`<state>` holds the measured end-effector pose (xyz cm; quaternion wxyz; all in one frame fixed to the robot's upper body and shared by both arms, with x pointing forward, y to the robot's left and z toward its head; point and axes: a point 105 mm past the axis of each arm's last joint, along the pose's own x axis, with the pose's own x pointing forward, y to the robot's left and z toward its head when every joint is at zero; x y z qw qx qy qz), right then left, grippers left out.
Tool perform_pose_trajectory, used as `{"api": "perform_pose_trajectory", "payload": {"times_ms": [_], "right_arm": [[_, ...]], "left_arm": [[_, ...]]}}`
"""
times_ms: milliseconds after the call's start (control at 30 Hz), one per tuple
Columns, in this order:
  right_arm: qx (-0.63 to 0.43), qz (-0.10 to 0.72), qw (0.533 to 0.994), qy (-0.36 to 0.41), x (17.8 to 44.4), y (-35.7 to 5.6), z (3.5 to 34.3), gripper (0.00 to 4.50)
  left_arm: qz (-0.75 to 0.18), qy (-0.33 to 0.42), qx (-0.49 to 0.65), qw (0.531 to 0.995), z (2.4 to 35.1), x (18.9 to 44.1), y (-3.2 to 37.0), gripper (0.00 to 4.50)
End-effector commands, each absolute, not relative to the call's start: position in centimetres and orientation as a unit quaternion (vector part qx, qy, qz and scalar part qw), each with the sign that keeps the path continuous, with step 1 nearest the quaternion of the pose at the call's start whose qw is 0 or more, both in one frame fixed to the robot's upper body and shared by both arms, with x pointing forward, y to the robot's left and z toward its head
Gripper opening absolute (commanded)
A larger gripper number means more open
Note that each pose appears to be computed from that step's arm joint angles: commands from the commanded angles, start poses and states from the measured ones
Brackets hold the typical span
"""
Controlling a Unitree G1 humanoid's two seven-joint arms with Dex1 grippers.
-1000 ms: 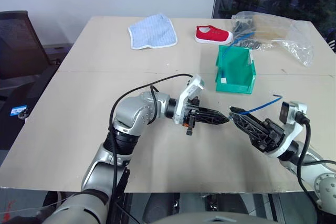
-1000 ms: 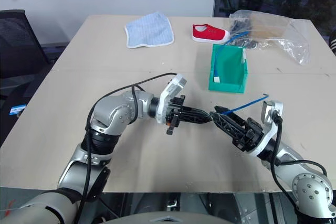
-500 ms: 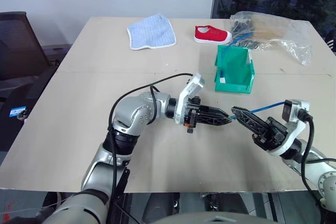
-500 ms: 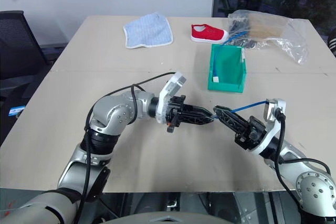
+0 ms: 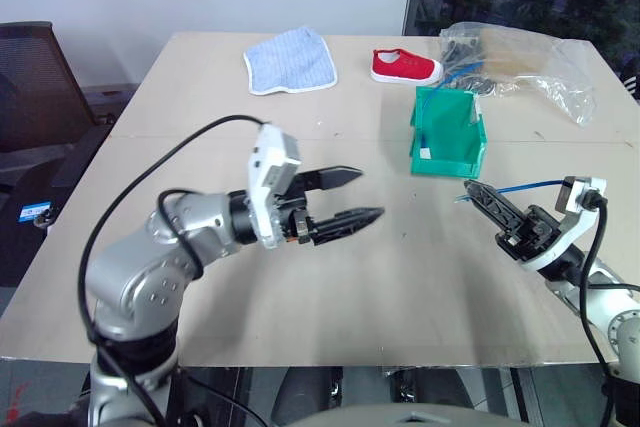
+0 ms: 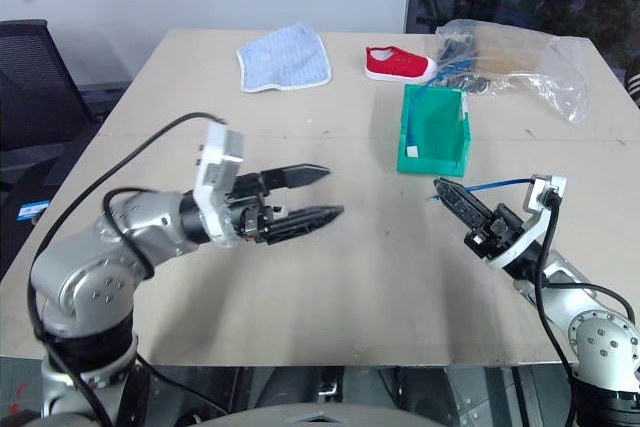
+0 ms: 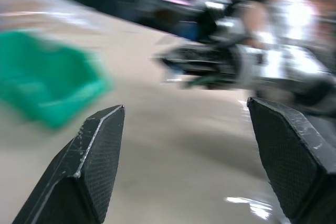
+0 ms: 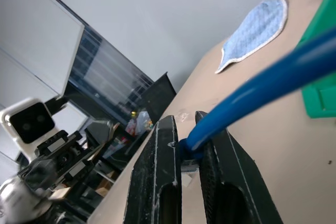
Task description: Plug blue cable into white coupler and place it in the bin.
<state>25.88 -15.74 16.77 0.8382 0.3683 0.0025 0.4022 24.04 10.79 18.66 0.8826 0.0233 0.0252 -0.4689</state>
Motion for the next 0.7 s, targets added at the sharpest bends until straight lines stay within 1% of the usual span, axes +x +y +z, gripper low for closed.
{"api": "perform_pose_trajectory", "payload": {"times_ms": [33,100,167,300,367,467,700], "right_arm": [[0.35,0.417,0.839,-0.011,26.0,-15.5,17.5,0.0],[0.353,0.418,0.837,-0.011,26.2,-15.4,17.5,0.0],[0.353,0.421,0.836,-0.008,26.4,-15.1,17.4,0.0],[0.348,0.428,0.834,-0.001,26.7,-14.7,17.4,0.0],[0.346,0.429,0.834,-0.001,26.8,-14.7,17.5,0.0],[0.343,0.429,0.836,0.0,26.9,-14.6,17.6,0.0],[0.335,0.424,0.841,-0.004,27.2,-14.6,18.0,0.0]], "left_arm": [[-0.326,0.011,0.112,0.939,17.7,23.6,14.1,3.79],[-0.271,0.022,0.123,0.954,16.2,23.3,15.1,3.79],[-0.241,0.039,0.145,0.959,14.5,23.0,15.4,3.79],[-0.165,0.047,0.147,0.974,12.0,24.1,16.1,3.79],[-0.154,0.046,0.139,0.977,11.3,24.8,15.9,3.79],[-0.163,0.034,0.129,0.978,10.9,26.0,15.3,3.79],[-0.16,0.036,0.122,0.979,9.7,28.3,14.7,3.79]]}}
